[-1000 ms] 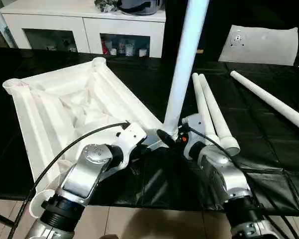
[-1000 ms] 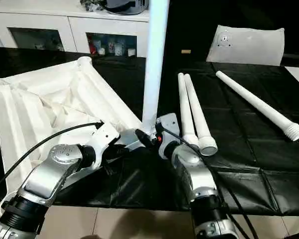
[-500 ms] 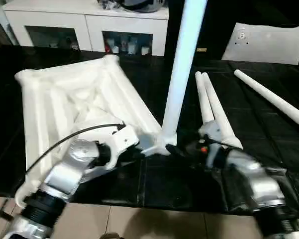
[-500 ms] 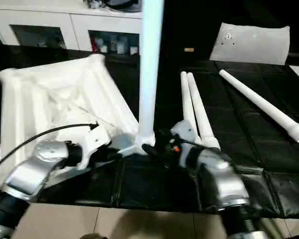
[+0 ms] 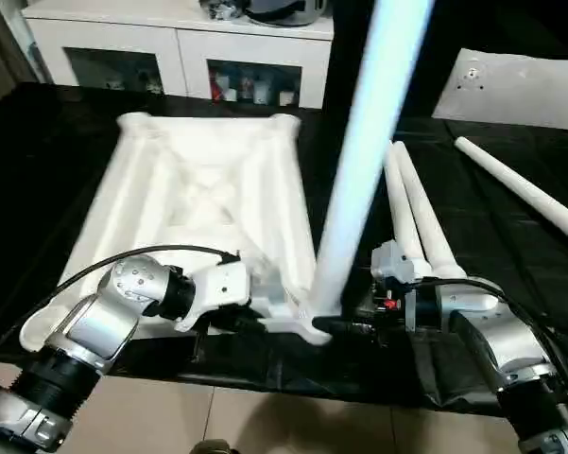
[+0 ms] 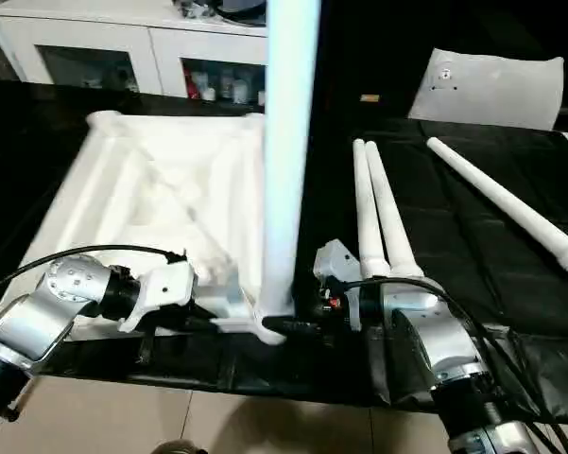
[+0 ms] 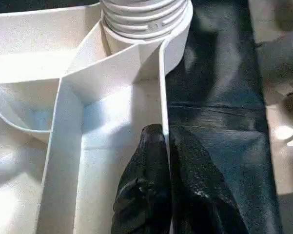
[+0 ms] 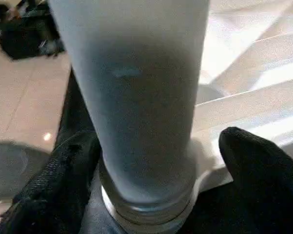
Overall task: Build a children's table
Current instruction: Rotate leg to tighten
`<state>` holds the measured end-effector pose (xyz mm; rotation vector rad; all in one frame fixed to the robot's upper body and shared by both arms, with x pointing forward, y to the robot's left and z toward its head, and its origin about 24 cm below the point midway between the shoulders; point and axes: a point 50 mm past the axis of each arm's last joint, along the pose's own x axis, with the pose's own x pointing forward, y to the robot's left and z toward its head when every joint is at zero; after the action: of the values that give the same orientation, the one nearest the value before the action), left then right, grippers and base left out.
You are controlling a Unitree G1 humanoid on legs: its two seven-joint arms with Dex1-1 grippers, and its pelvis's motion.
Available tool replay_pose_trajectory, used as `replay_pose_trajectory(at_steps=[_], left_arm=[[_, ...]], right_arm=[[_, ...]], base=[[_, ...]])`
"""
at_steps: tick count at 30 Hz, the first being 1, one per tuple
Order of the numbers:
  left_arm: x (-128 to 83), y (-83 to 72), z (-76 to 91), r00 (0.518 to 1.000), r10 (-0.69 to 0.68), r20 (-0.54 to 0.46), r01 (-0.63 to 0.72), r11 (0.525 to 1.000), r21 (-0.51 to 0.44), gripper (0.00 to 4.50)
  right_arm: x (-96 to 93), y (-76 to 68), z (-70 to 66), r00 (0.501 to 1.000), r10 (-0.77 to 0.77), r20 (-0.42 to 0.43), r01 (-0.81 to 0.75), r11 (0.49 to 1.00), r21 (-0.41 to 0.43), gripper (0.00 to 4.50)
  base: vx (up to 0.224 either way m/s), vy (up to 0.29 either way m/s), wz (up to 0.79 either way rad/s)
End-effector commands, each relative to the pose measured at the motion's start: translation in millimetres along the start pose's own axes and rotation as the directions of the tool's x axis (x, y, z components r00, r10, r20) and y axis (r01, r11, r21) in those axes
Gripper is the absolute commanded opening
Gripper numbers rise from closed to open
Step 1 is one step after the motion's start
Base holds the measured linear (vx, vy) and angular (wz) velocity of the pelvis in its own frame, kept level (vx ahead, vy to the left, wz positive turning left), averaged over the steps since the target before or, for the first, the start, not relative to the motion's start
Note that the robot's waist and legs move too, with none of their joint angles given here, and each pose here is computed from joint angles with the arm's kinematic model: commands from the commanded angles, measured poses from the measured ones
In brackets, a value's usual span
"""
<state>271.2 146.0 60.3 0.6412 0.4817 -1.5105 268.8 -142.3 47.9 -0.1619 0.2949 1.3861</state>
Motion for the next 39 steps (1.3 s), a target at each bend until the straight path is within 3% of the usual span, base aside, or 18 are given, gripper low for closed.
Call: replay_pose_trajectory(at_steps=[1,11,15,22,24,30,32,35,37,38,39], left_arm=[[7,-6.0,-4.1,0.995,-0.084,-0.058,0.086,0.996,0.03,0.0],[9,-6.1,-6.7,0.991,-0.112,-0.068,0.115,0.992,0.05,0.0],[8,-6.5,-8.1,0.992,-0.107,-0.066,0.11,0.993,0.043,0.0],[10,-3.4,-9.3,0.999,0.034,-0.004,-0.034,0.997,-0.069,0.0],[18,2.4,-1.7,0.977,0.198,0.073,-0.18,0.962,-0.204,0.0],[26,12.2,7.9,0.931,0.353,0.097,-0.307,0.898,-0.316,0.0],[33,23.1,18.1,0.876,0.475,0.085,-0.408,0.823,-0.395,0.0],[37,28.7,24.4,0.847,0.528,0.064,-0.456,0.783,-0.423,0.0],[47,34.0,38.2,0.813,0.582,0.029,-0.514,0.74,-0.433,0.0],[49,33.8,40.6,0.813,0.582,0.025,-0.518,0.741,-0.427,0.0],[50,33.5,41.4,0.813,0.581,0.024,-0.52,0.744,-0.42,0.0]], right_arm=[[0.0,-1.3,1.7,0.999,0.031,-0.024,-0.032,0.999,-0.017,3.73],[5.9,-0.1,0.8,0.996,0.079,-0.032,-0.079,0.997,-0.013,2.82],[8.3,1.6,-0.1,0.996,0.085,-0.022,-0.085,0.996,-0.001,2.74],[23.9,8.4,-7.0,0.999,-0.003,0.047,-0.002,0.994,0.105,2.72],[43.4,5.9,-9.9,0.982,-0.175,0.069,0.162,0.973,0.167,2.72],[62.7,-0.3,-9.8,0.949,-0.31,0.057,0.285,0.922,0.263,2.72],[79.6,-6.3,-6.6,0.917,-0.397,0.031,0.366,0.87,0.331,2.72],[86.4,-10.0,-5.7,0.897,-0.442,0.004,0.411,0.837,0.362,2.72],[94.6,-15.9,-7.3,0.845,-0.531,-0.059,0.51,0.769,0.385,2.72],[95.5,-16.6,-7.4,0.837,-0.544,-0.063,0.523,0.761,0.383,2.72],[96.0,-16.8,-7.4,0.835,-0.546,-0.061,0.524,0.759,0.386,3.07]], base=[[0.0,0.0,0.0],[0.0,0.0,0.0],[0.0,0.0,0.0],[0.0,0.0,0.0],[0.0,0.0,0.0],[0.0,0.0,0.0],[0.0,0.0,0.0],[0.0,0.0,0.0],[0.0,0.0,0.0],[0.0,0.0,0.0],[0.0,0.0,0.0]])
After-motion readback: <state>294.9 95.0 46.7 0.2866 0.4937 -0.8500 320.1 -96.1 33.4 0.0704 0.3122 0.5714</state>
